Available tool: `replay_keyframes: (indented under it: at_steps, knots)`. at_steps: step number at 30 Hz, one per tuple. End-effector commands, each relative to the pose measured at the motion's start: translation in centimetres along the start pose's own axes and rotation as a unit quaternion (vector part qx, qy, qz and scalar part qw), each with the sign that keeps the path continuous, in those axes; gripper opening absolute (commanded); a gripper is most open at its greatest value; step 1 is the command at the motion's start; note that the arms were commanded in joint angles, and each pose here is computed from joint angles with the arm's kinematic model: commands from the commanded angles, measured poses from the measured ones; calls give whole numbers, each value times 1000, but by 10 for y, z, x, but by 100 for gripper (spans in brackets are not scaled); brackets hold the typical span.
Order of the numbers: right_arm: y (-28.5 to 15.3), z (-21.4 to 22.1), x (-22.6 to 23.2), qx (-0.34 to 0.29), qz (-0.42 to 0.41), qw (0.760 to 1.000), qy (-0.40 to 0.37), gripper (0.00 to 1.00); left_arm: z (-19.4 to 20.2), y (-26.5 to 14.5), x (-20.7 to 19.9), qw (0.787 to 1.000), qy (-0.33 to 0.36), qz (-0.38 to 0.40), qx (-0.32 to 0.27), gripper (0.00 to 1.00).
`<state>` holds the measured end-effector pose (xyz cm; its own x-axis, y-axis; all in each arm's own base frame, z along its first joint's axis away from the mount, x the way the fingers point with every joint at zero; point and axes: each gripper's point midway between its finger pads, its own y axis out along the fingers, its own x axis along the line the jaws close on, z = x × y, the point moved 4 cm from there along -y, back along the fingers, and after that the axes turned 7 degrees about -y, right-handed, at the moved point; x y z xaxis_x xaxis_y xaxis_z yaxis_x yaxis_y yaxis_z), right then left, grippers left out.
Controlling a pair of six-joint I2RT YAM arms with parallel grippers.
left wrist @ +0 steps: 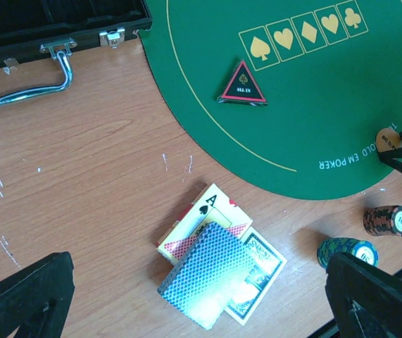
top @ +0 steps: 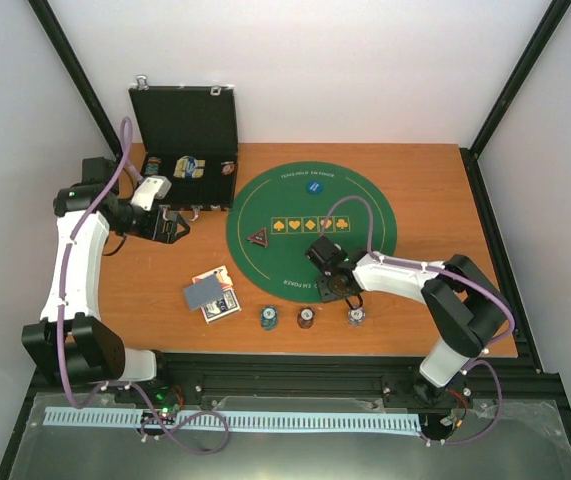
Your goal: Distribute texas hold em gaming equipment
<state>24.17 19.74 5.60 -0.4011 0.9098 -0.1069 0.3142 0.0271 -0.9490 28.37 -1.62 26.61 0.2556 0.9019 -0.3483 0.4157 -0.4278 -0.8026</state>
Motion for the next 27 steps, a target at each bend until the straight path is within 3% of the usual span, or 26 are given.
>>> replay_keyframes:
  at_steps: [1, 18, 23, 27]
  knots:
    - [4, -5, -11, -1, 11, 1000, 16, 50, -1, 2, 5, 1000, -10, -4, -1, 100]
    - [-6, -39, -51, -18, 51, 997, 50, 49, -13, -6, 0, 999, -13, -2, -37, 100]
    - [-57, -57, -15, -76, 48, 996, 6, 62, -15, -11, -3, 999, -6, -2, -41, 100]
    - [-92, -57, 25, -108, -13, 994, -19, 72, -14, -11, -1, 999, -6, -10, -40, 100]
